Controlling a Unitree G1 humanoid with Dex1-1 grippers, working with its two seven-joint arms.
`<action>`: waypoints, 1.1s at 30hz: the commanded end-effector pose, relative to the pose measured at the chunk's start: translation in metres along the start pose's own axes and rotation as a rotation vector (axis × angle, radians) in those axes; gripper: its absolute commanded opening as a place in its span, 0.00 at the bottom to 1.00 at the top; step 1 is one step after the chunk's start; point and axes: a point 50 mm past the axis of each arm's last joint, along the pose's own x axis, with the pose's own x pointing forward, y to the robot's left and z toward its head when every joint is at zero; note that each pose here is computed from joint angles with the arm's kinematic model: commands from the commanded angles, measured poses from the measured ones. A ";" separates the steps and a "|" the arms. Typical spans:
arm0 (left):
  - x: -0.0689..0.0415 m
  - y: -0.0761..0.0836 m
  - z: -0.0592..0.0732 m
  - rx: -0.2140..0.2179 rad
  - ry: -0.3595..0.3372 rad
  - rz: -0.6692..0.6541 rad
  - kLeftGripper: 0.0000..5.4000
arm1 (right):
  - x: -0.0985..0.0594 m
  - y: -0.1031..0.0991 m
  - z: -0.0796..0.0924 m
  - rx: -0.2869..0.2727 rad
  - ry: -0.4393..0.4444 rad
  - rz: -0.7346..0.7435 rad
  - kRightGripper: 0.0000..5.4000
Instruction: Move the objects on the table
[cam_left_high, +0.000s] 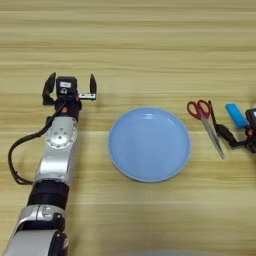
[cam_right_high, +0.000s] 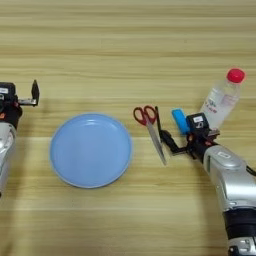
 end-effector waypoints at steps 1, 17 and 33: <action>0.000 0.000 -0.003 0.006 0.027 0.004 1.00 | 0.004 0.003 -0.012 -0.001 0.062 -0.003 1.00; 0.002 -0.004 -0.006 0.040 0.065 0.001 1.00 | 0.009 0.001 -0.009 -0.006 0.056 -0.007 1.00; 0.002 -0.003 -0.006 0.036 0.065 0.009 1.00 | 0.010 -0.001 -0.010 -0.005 0.063 -0.024 0.95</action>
